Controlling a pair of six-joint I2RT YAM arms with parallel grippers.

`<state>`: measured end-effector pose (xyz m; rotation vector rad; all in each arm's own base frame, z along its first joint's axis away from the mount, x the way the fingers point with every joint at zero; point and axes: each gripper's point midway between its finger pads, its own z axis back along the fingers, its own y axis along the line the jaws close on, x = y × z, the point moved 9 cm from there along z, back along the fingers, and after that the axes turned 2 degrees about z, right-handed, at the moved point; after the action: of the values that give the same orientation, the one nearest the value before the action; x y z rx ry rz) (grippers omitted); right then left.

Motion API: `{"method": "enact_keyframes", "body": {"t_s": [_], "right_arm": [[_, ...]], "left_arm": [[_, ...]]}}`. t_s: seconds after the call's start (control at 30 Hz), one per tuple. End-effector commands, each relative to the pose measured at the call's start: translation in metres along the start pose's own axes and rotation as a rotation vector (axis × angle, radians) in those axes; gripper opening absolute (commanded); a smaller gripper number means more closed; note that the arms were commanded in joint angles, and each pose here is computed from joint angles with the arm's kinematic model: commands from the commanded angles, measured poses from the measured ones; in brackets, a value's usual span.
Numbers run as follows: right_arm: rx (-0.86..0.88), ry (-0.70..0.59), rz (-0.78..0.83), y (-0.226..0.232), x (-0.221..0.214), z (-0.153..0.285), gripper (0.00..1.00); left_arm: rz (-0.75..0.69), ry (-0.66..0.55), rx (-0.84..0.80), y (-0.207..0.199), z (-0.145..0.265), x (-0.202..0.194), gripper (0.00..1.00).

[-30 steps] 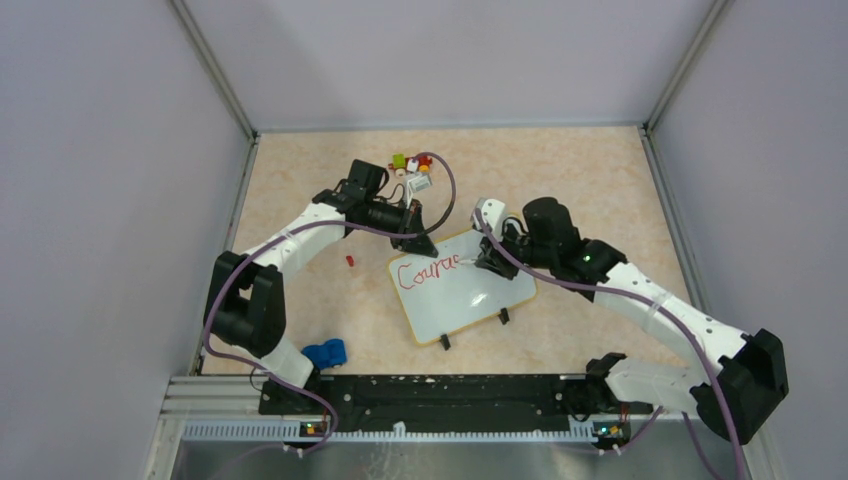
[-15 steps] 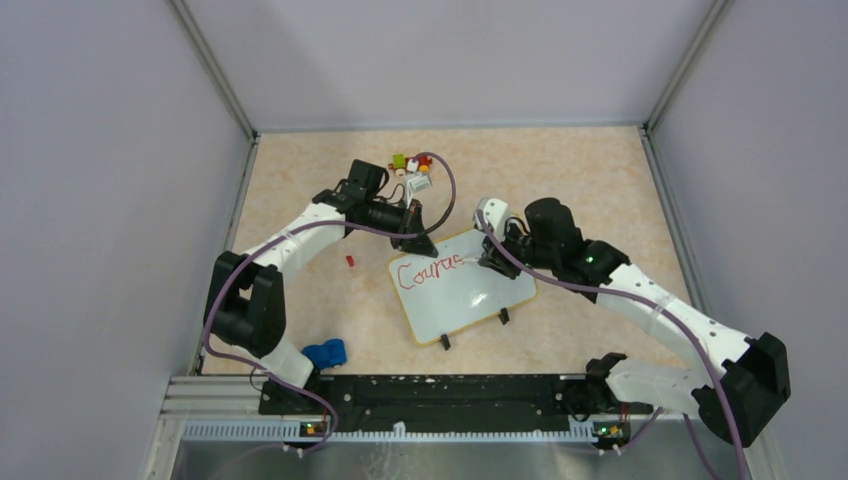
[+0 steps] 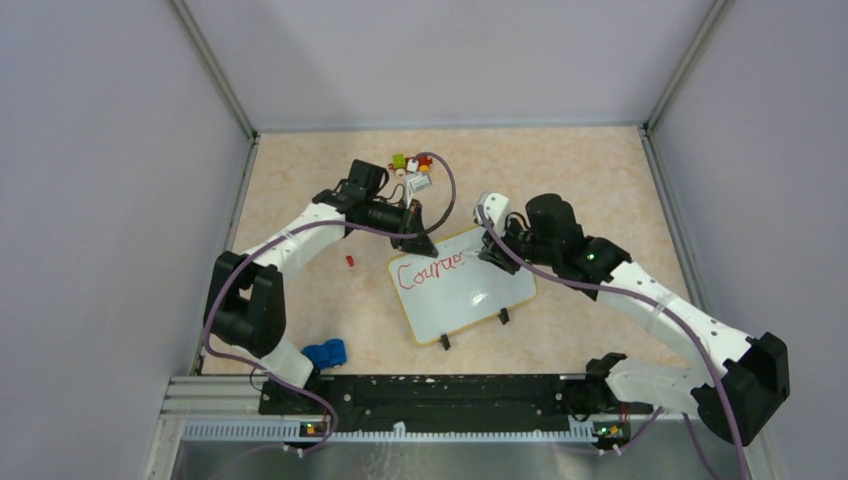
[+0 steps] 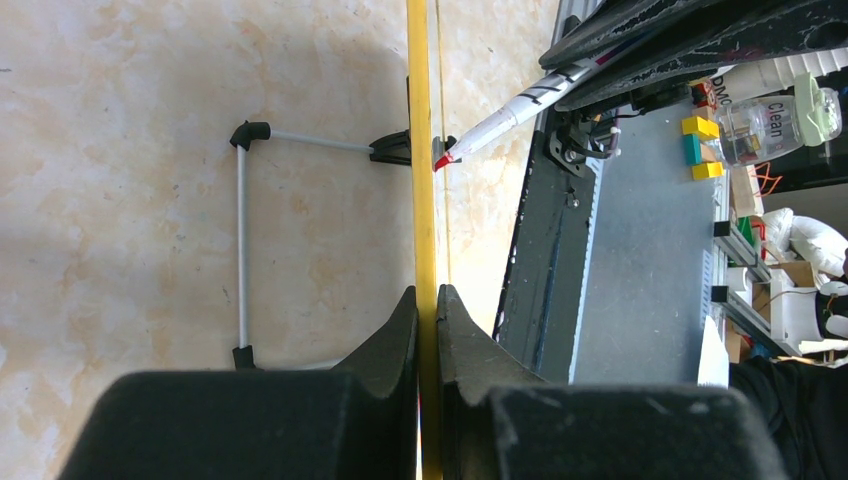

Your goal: Write a sentence on the whiteboard

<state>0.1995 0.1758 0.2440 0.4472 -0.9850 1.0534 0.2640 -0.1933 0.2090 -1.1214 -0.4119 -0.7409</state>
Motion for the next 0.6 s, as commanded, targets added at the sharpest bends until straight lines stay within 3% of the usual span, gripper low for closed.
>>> {"method": "enact_keyframes", "body": {"t_s": [0.0,0.57], "right_arm": [[-0.074,-0.059,0.028,-0.015,0.020,0.004,0.00],[-0.017,-0.003,0.016,-0.003,-0.005,0.003,0.00]], "left_arm": [[0.000,0.049,0.014,0.009,-0.008,-0.015,0.00],[0.004,0.051,0.013,0.011,-0.010,-0.015,0.00]]}}
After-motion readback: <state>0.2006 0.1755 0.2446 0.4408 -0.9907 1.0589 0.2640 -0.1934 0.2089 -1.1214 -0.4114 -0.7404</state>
